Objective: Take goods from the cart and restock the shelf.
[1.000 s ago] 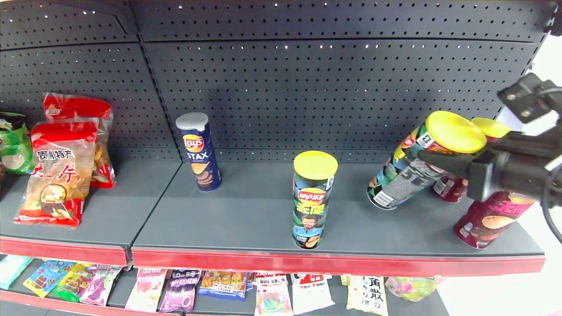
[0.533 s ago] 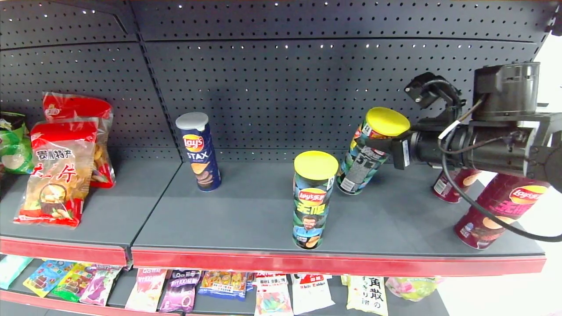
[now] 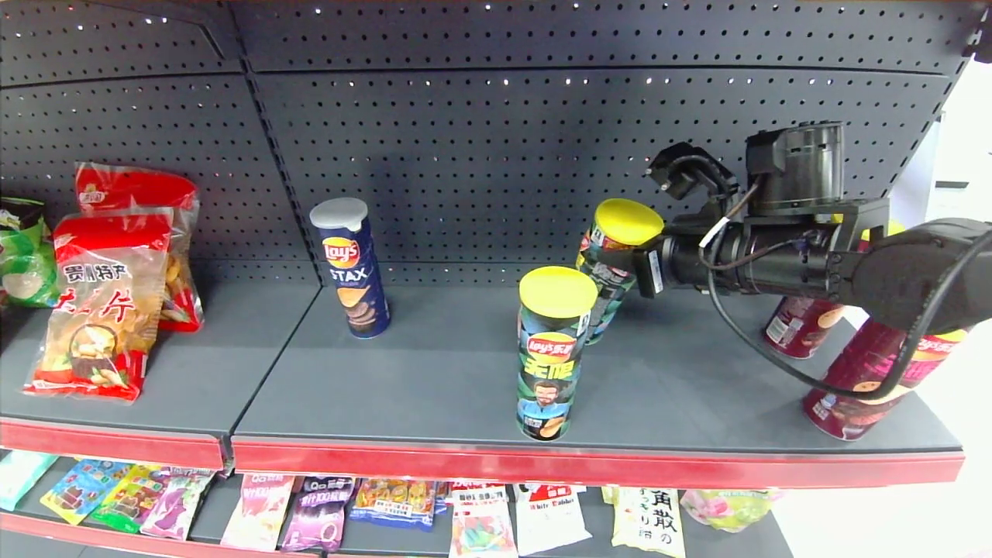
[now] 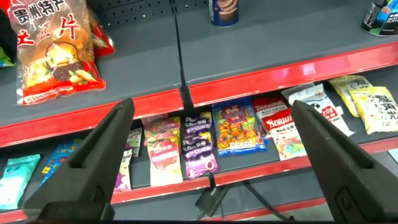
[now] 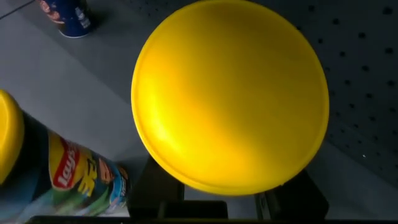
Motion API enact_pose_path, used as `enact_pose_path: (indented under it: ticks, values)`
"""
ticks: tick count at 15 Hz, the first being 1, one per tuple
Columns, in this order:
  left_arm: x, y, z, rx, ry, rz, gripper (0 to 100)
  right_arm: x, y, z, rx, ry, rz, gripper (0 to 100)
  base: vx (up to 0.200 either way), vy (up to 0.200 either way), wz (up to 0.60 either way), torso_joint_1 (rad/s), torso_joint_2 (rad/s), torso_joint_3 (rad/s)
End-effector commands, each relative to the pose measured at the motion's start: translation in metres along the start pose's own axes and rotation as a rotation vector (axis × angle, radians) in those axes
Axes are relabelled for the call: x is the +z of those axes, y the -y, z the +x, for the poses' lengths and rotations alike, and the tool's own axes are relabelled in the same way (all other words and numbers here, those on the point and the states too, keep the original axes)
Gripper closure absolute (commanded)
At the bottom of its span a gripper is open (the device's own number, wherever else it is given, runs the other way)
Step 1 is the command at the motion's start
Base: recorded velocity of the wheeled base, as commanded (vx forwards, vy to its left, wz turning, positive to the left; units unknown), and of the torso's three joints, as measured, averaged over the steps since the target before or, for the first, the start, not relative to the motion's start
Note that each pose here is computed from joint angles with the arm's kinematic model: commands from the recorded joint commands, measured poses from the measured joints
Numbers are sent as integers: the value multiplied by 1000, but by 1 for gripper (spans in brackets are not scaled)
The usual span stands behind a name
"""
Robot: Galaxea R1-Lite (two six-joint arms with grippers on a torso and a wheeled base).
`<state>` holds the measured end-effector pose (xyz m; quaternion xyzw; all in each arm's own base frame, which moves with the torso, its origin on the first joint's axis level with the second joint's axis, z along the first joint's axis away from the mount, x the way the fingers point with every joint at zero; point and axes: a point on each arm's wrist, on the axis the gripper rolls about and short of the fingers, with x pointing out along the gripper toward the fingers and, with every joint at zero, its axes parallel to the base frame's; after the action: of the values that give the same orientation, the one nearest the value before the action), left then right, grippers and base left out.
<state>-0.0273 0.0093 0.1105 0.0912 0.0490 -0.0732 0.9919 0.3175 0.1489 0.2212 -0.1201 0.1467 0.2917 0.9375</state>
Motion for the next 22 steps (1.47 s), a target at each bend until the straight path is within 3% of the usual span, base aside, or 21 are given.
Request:
enact_pose_path:
  ticks: [1, 19, 20, 22]
  values:
    - [0, 0, 1, -1, -5, 1, 0, 0, -4, 12, 16, -5, -3, 100, 0, 0, 0, 0, 0, 0]
    - [-1, 0, 1, 5, -9, 0, 0, -15, -11, 38, 25, -62, -3, 100, 0, 0, 0, 0, 0, 0]
    - [-1, 0, 1, 5, -9, 0, 0, -15, -12, 38, 26, -65, -3, 0, 0, 0, 0, 0, 0, 0]
    - [-1, 0, 1, 5, -8, 0, 0, -15, -11, 41, 26, -63, -3, 0, 0, 0, 0, 0, 0, 0]
